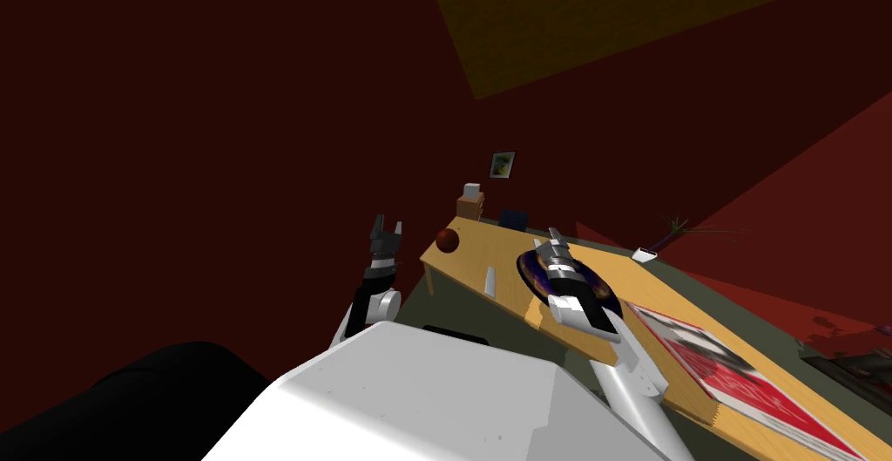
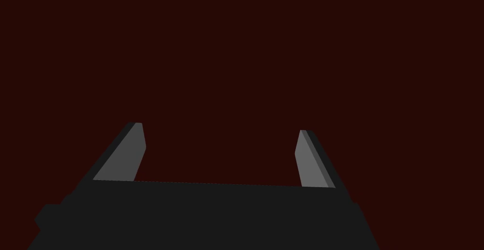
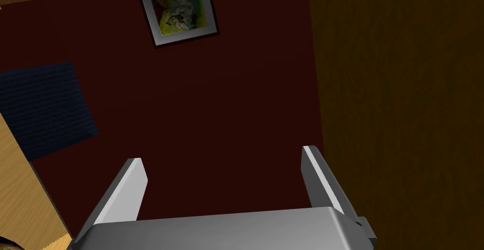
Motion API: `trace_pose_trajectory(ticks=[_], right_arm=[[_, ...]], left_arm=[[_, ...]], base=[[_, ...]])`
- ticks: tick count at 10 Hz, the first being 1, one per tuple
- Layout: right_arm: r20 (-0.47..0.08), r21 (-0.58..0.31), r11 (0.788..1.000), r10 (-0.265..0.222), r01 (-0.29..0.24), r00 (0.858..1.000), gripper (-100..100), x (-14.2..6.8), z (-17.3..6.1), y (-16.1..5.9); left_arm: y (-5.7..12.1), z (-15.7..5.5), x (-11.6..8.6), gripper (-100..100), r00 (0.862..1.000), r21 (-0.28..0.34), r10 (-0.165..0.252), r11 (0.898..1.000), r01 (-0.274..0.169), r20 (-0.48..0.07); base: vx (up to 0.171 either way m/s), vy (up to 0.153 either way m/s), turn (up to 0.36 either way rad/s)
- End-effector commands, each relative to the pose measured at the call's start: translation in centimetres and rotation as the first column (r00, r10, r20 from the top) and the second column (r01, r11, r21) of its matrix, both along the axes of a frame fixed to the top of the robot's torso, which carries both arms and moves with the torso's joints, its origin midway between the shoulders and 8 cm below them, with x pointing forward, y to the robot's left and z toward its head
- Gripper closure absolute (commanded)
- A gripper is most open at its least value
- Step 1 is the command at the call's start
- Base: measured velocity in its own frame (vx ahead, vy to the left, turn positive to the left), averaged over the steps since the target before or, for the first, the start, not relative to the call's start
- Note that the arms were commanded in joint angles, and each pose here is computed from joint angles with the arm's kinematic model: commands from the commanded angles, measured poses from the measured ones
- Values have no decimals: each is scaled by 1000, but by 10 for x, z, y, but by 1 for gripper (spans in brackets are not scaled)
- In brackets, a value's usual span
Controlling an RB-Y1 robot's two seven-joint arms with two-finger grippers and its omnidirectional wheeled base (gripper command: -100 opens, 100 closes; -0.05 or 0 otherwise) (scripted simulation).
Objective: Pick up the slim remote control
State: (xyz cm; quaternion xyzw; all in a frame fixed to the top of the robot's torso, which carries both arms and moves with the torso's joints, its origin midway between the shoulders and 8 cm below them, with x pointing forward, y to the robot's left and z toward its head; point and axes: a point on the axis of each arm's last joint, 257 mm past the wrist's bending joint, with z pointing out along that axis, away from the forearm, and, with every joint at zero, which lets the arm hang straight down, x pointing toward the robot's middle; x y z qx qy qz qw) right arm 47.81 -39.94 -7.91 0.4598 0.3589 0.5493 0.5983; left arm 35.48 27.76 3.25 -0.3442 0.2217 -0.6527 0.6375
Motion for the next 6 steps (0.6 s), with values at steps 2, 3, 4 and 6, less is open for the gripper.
trace_pose_trajectory(ticks=[2,3,4,6], right_arm=[[-53,58,998,-32,35,998,-100,18,-10,-32],[-85,80,996,-38,45,996,-100,20,-25,-38],[-93,110,992,-56,66,994,-100,28,-19,-55],[-131,133,988,-64,82,989,-100,30,-38,-61]], left_arm=[[0,0,0,0,1000,0,0,1000,0,0],[0,0,0,0,1000,0,0,1000,0,0],[0,0,0,0,1000,0,0,1000,0,0],[0,0,0,0,1000,0,0,1000,0,0]], base=[[-13,7,29],[-10,6,23],[-10,13,42],[-3,5,12]])
